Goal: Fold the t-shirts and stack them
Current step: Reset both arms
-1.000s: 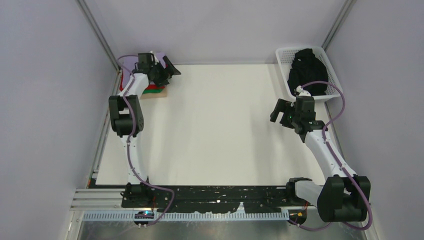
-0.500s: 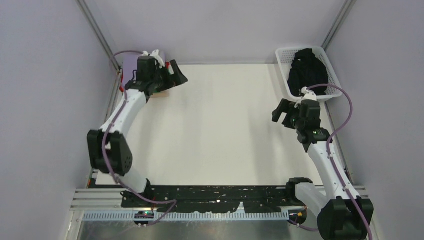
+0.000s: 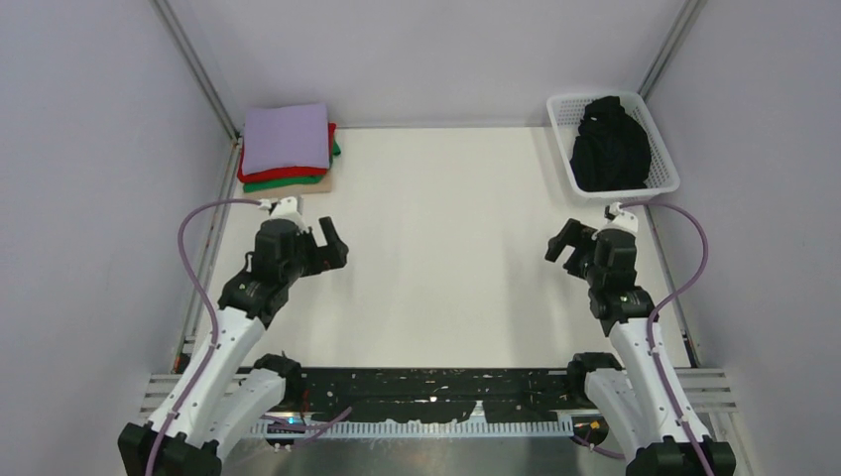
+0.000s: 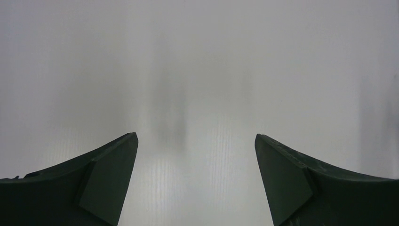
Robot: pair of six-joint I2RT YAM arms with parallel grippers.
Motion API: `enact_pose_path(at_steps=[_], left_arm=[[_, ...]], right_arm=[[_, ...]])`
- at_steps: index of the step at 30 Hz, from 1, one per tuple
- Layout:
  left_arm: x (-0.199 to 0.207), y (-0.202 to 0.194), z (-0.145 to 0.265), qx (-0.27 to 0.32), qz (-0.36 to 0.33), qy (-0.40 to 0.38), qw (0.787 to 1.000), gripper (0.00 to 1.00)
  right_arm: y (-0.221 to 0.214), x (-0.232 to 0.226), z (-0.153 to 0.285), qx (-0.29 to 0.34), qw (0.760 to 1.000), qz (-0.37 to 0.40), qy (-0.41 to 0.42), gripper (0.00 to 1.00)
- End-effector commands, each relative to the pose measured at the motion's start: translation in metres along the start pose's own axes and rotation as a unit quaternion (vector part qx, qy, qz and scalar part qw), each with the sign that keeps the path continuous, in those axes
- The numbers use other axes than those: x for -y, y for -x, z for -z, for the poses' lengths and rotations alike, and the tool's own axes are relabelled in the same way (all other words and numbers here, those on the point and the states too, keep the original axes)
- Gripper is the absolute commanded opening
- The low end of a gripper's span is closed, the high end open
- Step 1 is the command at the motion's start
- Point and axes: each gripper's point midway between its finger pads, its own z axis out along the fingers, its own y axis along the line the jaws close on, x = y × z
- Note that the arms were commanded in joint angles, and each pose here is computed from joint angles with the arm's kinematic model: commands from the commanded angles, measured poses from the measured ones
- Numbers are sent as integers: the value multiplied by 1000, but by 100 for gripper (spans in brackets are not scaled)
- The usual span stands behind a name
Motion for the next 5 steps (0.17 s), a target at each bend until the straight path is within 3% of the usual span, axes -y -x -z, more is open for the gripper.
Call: enact_pose_path(at_steps=[1,5], left_arm=[[-12,12,20,53,6,25,998,100],[-13,12,25,73,11,17,997,100]], right_arm=[[9,9,1,31,999,-19,-24,95],[9,6,1,37,999,-18,-15,95]])
